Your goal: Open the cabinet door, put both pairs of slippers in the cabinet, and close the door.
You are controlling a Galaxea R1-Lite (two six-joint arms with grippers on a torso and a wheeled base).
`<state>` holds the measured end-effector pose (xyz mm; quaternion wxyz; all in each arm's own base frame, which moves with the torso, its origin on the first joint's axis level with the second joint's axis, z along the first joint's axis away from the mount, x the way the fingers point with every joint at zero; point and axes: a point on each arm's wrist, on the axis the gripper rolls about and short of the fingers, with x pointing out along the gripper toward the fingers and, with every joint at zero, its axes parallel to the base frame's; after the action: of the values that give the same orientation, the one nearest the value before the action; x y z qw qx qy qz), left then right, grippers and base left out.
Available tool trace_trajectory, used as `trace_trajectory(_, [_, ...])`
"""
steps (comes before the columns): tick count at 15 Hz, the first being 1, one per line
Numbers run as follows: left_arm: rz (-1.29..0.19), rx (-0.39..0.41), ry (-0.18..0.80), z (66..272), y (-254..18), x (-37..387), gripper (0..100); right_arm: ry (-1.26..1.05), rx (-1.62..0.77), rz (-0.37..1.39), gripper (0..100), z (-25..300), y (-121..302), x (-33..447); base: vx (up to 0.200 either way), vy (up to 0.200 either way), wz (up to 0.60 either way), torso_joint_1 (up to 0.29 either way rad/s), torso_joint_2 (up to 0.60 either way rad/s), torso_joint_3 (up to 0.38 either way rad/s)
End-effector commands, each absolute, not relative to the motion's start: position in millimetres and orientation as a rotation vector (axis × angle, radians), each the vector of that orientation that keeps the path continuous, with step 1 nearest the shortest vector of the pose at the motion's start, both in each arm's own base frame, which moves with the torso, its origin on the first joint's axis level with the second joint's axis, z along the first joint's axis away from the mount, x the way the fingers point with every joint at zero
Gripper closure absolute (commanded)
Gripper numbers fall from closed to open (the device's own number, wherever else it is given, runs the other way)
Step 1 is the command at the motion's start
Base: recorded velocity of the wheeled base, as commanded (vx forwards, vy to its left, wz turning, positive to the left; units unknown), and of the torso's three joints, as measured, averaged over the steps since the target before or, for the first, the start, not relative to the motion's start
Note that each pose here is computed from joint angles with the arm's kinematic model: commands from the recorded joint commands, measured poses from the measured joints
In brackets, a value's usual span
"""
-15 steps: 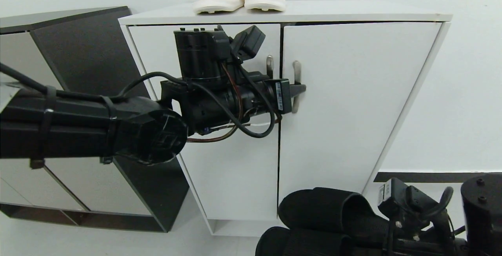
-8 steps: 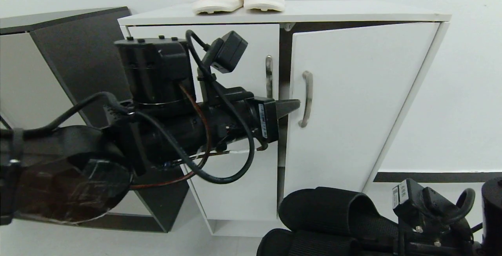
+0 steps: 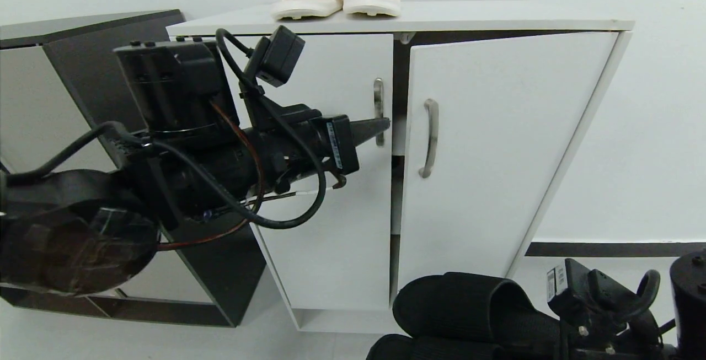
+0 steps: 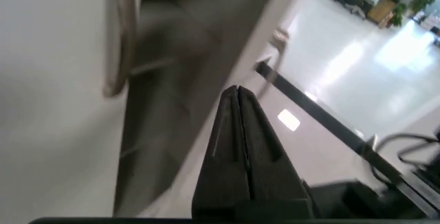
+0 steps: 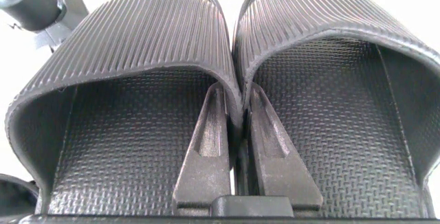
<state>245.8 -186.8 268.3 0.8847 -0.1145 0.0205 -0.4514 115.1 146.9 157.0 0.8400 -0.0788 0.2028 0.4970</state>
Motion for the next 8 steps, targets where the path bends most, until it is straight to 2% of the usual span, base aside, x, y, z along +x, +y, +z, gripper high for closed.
trace_trajectory(1, [-0.928, -0.241, 0.039, 257, -204, 277, 100, 0.421, -0.165, 1.055, 100, 159, 146, 114, 0.0, 0.0, 0.0, 0.0, 0.0, 0.0])
trace_trajectory(4, [-0.923, -0.243, 0.029, 253, -222, 302, 100, 0.426, -0.174, 1.061, 100, 158, 147, 111, 0.0, 0.0, 0.0, 0.0, 0.0, 0.0])
trace_trajectory(7, [-0.918, -0.237, 0.065, 250, -229, 311, 100, 0.446, -0.203, 1.066, 100, 157, 149, 104, 0.0, 0.0, 0.0, 0.0, 0.0, 0.0])
trace_trajectory(8, [-0.918, -0.238, 0.067, 250, -229, 312, 100, 0.45, -0.207, 1.069, 100, 155, 149, 102, -0.2, 0.0, 0.0, 0.007, 0.0, 0.002])
